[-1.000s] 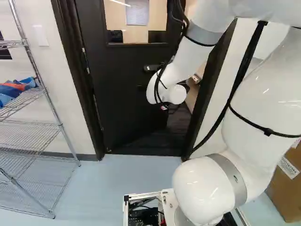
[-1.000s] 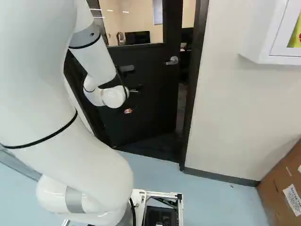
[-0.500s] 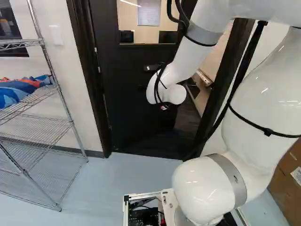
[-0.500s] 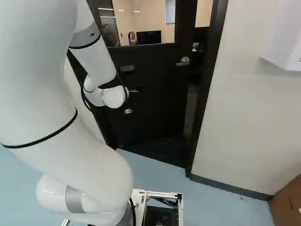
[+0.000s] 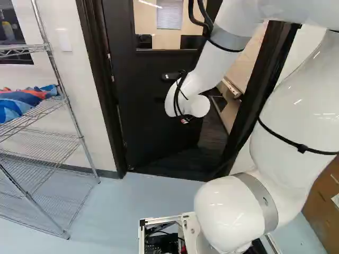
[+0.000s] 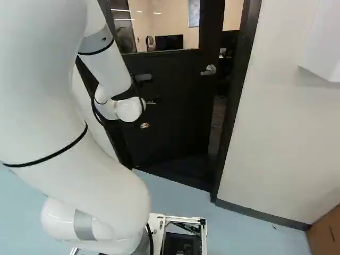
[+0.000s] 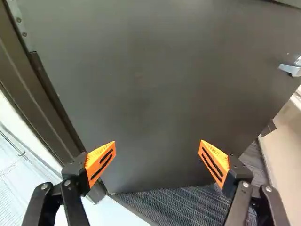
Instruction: Open the door and move inside
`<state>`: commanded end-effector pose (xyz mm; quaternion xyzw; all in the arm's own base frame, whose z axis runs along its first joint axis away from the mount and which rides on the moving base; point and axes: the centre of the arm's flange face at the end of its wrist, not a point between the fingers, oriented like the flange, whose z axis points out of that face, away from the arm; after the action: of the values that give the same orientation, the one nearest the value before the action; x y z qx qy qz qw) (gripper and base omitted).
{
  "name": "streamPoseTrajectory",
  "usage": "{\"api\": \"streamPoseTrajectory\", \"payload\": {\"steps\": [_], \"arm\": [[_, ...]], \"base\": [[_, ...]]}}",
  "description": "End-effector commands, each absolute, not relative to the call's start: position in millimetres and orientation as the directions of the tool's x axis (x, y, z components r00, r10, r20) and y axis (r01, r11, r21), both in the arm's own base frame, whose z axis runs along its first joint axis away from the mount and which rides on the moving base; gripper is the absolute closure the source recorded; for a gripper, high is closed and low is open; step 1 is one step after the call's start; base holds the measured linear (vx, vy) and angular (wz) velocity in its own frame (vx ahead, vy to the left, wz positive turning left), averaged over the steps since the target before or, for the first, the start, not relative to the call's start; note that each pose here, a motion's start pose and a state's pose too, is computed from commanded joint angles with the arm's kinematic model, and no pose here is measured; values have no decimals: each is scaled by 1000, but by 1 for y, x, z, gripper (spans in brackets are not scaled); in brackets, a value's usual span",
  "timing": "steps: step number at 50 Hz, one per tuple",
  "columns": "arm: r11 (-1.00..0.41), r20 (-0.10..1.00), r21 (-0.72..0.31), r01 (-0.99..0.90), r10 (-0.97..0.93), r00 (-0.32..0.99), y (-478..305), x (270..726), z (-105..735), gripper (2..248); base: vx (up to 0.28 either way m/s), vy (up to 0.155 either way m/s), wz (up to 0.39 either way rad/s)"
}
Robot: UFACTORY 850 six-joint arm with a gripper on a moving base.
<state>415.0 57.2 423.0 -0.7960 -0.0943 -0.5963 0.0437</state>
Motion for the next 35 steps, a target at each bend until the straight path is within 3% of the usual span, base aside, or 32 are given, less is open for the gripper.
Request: {"api": "streamPoseTrajectory", "payload": {"steps": [35], "arm": [[-978,958,43,202,98,271,57,415,423,3]], "base": [[88,35,-16]]}}
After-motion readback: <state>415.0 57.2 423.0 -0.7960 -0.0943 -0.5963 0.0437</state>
